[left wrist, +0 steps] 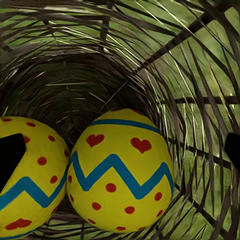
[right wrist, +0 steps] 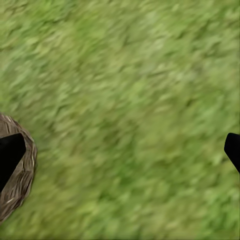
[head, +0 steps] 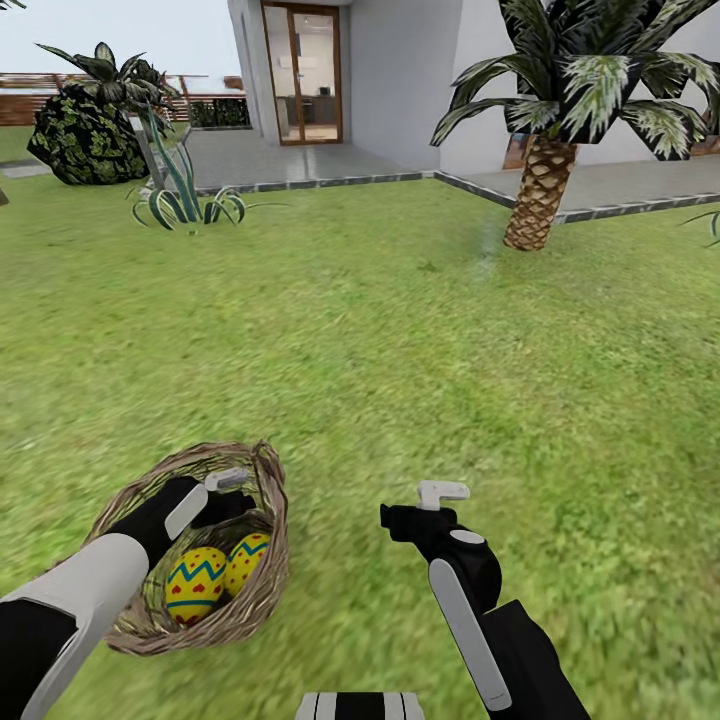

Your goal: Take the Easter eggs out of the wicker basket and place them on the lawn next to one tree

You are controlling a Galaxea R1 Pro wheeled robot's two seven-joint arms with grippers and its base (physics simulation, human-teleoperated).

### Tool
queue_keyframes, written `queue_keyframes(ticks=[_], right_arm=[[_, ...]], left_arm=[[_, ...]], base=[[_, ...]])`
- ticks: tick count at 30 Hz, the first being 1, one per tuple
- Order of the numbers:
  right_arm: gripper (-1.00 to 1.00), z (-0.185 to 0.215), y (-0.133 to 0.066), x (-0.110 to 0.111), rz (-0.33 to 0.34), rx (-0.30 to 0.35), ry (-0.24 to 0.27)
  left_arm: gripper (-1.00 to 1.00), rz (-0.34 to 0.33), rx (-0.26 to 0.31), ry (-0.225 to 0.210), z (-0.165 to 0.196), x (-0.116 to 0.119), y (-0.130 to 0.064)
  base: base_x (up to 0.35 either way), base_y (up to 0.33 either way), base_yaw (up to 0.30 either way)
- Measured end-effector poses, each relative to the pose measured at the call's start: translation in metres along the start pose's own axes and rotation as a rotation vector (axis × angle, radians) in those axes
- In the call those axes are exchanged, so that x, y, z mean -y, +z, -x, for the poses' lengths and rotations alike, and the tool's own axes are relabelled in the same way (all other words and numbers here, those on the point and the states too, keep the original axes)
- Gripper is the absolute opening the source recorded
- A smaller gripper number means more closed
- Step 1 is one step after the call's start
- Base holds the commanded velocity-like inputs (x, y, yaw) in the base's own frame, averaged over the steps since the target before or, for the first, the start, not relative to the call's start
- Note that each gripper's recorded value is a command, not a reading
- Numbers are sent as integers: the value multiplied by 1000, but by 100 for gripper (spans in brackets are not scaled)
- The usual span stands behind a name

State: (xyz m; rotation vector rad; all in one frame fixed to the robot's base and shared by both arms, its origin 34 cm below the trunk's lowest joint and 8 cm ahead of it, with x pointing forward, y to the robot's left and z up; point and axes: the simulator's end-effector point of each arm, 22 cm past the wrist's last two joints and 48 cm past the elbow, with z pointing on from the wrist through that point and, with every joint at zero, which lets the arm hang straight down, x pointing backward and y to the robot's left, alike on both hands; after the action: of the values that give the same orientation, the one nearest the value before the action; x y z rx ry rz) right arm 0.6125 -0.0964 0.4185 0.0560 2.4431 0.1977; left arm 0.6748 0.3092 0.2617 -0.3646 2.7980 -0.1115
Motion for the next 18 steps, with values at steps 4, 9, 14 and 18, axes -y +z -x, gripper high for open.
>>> queue_keyframes(ticks=[4, 9, 14, 18], right_arm=[[100, 0, 0, 0, 0, 0, 0], [100, 0, 0, 0, 0, 0, 0], [100, 0, 0, 0, 0, 0, 0], [100, -5, 5, 1, -1, -12, 1]], left_arm=[[100, 1, 0, 0, 0, 0, 0], [100, 1, -2, -1, -1, 0, 0], [100, 3, -2, -1, -1, -1, 0], [100, 7, -14, -2, -6, -3, 7]], base=[[0, 16, 0], [0, 4, 0], [0, 0, 0], [0, 0, 0]])
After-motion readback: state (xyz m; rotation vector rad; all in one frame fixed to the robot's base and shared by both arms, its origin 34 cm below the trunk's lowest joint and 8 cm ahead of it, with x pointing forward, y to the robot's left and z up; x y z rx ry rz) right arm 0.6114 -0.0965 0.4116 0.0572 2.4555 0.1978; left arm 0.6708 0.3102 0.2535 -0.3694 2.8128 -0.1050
